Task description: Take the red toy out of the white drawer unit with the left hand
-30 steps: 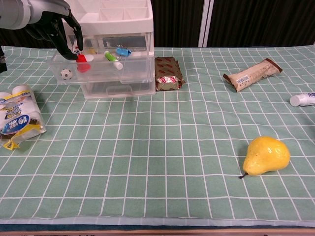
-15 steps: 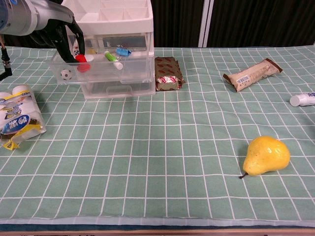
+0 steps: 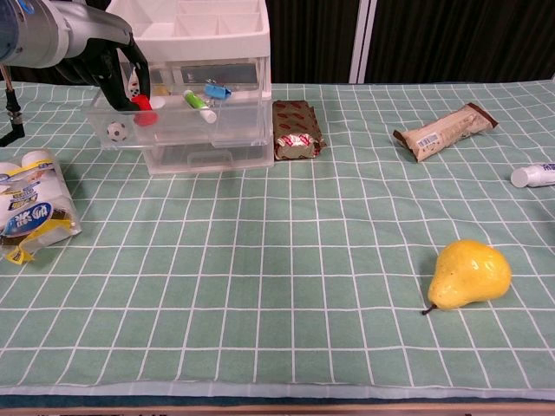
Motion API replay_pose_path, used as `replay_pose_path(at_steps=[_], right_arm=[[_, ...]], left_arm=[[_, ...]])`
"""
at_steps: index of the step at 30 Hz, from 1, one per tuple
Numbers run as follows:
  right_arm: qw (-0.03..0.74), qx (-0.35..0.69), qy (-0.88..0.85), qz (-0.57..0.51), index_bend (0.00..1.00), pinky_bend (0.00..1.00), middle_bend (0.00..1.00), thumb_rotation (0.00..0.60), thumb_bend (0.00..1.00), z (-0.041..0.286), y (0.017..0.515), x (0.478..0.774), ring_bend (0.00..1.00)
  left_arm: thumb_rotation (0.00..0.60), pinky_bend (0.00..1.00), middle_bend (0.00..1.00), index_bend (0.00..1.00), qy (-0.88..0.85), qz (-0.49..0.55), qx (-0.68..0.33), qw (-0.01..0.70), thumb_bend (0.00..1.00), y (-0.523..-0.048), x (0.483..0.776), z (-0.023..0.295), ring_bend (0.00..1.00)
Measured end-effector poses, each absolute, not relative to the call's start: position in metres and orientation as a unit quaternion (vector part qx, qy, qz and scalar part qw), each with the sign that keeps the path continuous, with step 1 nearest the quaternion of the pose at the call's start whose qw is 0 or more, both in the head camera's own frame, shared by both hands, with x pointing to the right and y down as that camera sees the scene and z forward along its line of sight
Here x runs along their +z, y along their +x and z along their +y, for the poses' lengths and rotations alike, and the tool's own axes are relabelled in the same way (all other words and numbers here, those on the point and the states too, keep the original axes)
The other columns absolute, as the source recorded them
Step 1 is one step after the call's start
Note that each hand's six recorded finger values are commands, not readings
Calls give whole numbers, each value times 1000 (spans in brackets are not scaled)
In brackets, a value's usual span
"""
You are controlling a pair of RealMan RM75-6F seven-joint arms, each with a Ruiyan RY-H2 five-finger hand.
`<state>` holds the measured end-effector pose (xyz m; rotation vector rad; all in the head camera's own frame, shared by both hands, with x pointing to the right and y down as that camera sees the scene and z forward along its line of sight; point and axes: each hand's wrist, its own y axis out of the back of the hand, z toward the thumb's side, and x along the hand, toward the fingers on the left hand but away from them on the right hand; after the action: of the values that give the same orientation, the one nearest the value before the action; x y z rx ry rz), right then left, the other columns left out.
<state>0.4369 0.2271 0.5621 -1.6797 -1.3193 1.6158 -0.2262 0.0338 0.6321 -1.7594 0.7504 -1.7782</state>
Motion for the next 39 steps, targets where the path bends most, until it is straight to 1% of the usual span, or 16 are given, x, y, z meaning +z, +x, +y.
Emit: replay_pose_path(at_steps=[5,14,17,20,25,32,36,39], right_arm=[[230,588,-610,-479,0,229,0,600,71,227,437,562,0],[234,588,-610,-476,0,229,0,600,72,227,436,562,0],[236,588,-611,-475,0,229,0,600,73,227,436,562,0],[236,588,-611,-475,0,229,0,600,73,227,436,562,0],[238,589,-610,-473,0,229,0,600,73,228,436,562,0],[239,589,-611,-472,0,229,0,600,74,228,434,562,0],[238,590,-610,-473,0,229,0,600,74,228,435,562,0],[237,590,-609,-474,0,229,0,600,74,228,435,562,0]], left_arm=[[600,1000,1000,524,-654,287,-647,266,422,-224,625,30,1000],[600,1000,1000,528,-684,309,-597,283,422,-204,589,27,1000],[600,1000,1000,532,-698,306,-578,293,422,-198,575,35,1000],[600,1000,1000,534,-711,297,-558,307,422,-195,560,50,1000],[600,1000,1000,535,-725,284,-536,327,422,-205,542,80,1000],[600,1000,1000,535,-733,262,-528,338,422,-229,539,120,1000],[600,1000,1000,535,-733,245,-544,325,422,-248,552,146,1000],[600,1000,1000,535,-732,238,-552,321,422,-252,565,152,1000]])
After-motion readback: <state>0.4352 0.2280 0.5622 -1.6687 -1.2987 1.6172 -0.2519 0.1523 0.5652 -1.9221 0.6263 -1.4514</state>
